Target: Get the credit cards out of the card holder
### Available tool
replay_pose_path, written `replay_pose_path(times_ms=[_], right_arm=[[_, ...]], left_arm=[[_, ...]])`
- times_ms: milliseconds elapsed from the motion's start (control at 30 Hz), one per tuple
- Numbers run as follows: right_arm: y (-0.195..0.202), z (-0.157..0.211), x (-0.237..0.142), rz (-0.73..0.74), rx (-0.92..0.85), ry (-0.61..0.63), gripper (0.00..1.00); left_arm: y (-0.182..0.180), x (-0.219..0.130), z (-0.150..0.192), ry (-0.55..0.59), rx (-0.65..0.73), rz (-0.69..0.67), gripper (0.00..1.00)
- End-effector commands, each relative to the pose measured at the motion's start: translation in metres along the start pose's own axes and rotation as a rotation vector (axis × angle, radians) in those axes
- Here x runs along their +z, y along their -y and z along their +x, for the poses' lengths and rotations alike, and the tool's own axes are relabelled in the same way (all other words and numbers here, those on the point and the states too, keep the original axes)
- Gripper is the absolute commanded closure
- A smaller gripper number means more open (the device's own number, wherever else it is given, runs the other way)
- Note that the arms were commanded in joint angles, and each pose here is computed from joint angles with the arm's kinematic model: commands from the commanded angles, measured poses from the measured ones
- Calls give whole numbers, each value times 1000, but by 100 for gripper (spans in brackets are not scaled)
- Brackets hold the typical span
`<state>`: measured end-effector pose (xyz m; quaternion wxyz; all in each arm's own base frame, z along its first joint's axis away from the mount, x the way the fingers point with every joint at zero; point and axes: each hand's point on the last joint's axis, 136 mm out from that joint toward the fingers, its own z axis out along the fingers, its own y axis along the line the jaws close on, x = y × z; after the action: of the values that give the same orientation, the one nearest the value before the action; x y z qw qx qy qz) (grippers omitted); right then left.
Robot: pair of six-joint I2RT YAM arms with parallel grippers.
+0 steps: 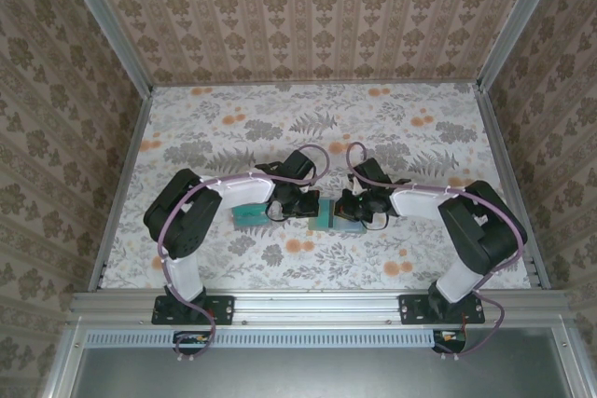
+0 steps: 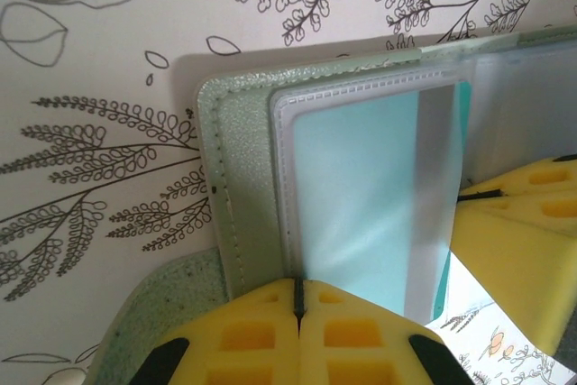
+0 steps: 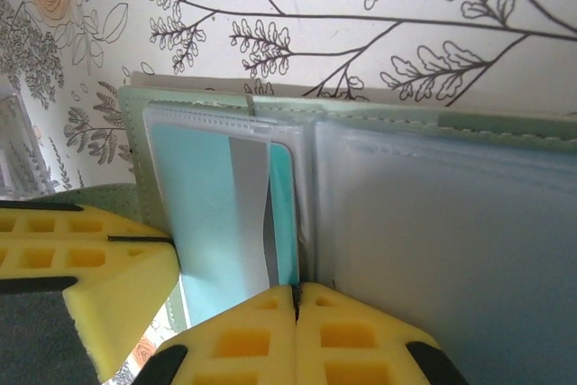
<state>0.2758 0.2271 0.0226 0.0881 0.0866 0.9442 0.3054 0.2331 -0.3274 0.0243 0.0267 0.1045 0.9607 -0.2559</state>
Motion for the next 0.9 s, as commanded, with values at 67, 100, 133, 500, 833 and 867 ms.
replay_pose_path(times_ms=[67, 100, 133, 500, 833, 867], right_arm=[[9, 1, -15, 29, 2, 27, 100], [11, 1, -17, 30, 5, 29, 100], [12, 1, -17, 31, 7, 29, 100], [18, 5, -16, 30, 11, 22, 89], [10, 4, -4, -18, 14, -2, 76], [10, 3, -3, -17, 15, -3, 76]], left_arm=[[-15, 3, 13, -27, -28, -41, 100], [-15, 2, 11, -22, -29, -38, 100], [-15, 3, 12, -24, -28, -39, 100], [-12, 2, 11, -25, -18, -35, 100], [-10, 6, 12, -36, -12, -36, 100], [-9, 6, 12, -35, -10, -33, 100]])
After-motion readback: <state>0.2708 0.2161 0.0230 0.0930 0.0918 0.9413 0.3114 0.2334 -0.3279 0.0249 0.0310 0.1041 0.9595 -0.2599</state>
